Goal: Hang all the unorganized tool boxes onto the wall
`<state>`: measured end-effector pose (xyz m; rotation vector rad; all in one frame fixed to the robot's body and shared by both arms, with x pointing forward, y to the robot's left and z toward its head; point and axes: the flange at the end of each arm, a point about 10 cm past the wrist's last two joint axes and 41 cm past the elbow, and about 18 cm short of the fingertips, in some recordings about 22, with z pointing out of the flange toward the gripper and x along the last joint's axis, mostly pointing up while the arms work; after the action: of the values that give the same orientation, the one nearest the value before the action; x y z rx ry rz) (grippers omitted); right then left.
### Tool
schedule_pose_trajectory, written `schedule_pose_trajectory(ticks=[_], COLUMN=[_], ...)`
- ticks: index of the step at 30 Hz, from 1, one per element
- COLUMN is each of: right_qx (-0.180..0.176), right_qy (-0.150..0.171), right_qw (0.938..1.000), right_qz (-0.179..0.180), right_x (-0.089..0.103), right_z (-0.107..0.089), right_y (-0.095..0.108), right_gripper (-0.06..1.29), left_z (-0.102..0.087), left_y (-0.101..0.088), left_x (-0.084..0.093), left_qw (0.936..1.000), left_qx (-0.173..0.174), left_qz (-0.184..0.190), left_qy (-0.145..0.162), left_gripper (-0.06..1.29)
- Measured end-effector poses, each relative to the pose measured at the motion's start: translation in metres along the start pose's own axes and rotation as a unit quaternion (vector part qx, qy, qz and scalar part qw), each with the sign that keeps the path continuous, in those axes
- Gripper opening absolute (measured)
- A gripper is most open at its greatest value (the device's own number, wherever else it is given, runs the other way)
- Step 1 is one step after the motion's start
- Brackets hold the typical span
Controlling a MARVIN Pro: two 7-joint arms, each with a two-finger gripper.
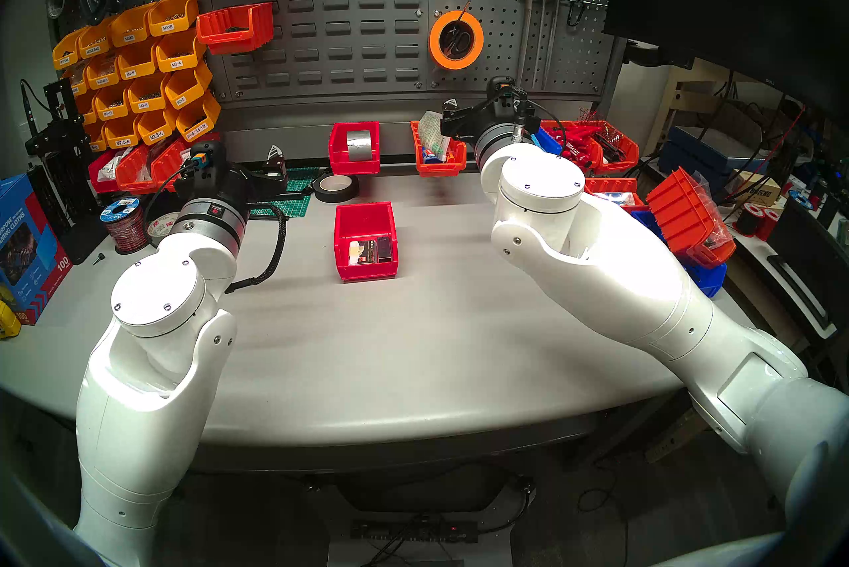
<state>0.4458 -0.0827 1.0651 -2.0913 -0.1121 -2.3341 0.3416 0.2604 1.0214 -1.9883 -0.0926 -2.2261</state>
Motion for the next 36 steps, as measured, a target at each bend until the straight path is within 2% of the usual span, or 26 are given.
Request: schedule_pose_trajectory(ticks=[8,12,22,36], right_qx=[0.001,0.001,0.001,0.001], right_qy=[0.000,0.000,0.000,0.001], right_qw=[1.0000,1.0000,1.0000,1.0000], right_qz=[0.000,0.000,0.000,0.001], right_x=[0.000,0.000,0.000,0.000], right_z=[0.000,0.000,0.000,0.000], right_y=[0.000,0.000,0.000,0.000], right_gripper=[1.21,1.21,1.21,1.21], left_z=[-0.017,-0.025,-0.042,-0.066], left_y=[0.006,0.013,0.040,0.068], left_x=[0.014,0.013,-0.010,-0.036], left_qw=[0.9990,0.9976,0.9929,0.9896], left_qx=[-0.030,-0.047,-0.084,-0.101], left_qz=[-0.034,-0.050,-0.076,-0.082], left_qy=[0.001,-0.005,-0.035,-0.060], left_gripper=[1.23,1.23,1.23,1.23])
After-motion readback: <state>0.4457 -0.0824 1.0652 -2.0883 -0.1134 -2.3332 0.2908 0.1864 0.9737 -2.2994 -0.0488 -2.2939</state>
